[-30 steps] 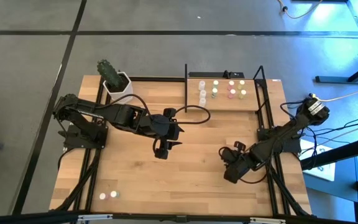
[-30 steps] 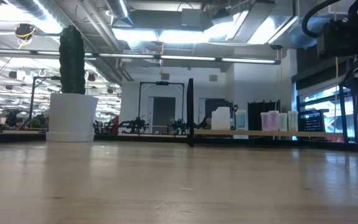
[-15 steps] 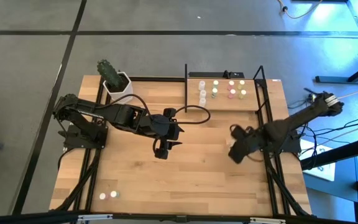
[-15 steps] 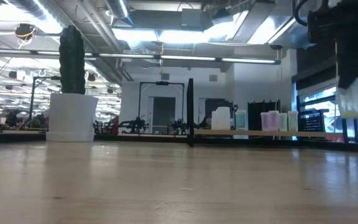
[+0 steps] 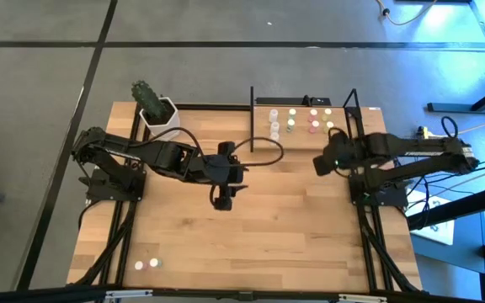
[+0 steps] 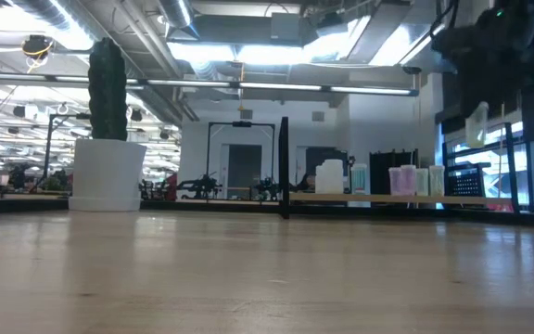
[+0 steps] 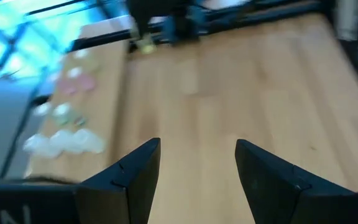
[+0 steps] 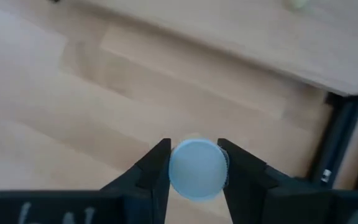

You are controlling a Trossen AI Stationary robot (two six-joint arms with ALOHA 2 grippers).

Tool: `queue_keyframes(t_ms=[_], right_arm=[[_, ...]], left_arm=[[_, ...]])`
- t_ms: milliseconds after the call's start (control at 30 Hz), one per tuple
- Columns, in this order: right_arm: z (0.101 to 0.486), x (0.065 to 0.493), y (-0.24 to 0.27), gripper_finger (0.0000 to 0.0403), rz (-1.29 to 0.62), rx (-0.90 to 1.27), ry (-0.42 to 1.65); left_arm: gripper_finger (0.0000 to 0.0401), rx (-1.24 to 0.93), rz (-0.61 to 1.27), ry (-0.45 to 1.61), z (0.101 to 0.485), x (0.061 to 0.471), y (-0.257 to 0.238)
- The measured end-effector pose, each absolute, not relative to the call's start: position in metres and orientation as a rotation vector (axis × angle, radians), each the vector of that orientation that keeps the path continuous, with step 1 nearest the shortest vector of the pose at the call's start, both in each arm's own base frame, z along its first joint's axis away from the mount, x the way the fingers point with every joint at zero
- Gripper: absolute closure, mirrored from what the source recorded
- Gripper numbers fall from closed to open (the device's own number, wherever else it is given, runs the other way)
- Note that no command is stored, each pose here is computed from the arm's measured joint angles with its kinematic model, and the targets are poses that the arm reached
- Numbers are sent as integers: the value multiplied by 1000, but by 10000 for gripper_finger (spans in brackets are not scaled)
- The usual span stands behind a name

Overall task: Pick and place medicine bottles onto shelf by color
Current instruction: Put the yellow pill bottle on the shelf aligned with the other yellow pill bottles

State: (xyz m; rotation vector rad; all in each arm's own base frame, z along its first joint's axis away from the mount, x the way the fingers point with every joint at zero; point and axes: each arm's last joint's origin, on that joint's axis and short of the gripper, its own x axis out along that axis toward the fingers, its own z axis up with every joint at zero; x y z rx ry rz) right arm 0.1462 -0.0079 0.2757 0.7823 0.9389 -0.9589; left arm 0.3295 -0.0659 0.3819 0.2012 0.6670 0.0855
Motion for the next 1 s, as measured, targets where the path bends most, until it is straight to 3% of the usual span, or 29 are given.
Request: queue_keyframes(t_ms=[300, 500, 800, 1000], right_arm=[[275, 140, -51, 280, -1071, 786, 952], [270, 153, -75, 280, -1041, 708, 948], [249, 162, -102, 280, -910, 542, 1203], [246, 160, -115, 280, -867, 476, 1244]], left_arm=[[199, 114, 335, 628, 383, 331, -51], [199, 106, 352, 625, 384, 332, -47], [199, 105, 352, 624, 384, 332, -47], [199, 105, 352, 624, 384, 332, -47]])
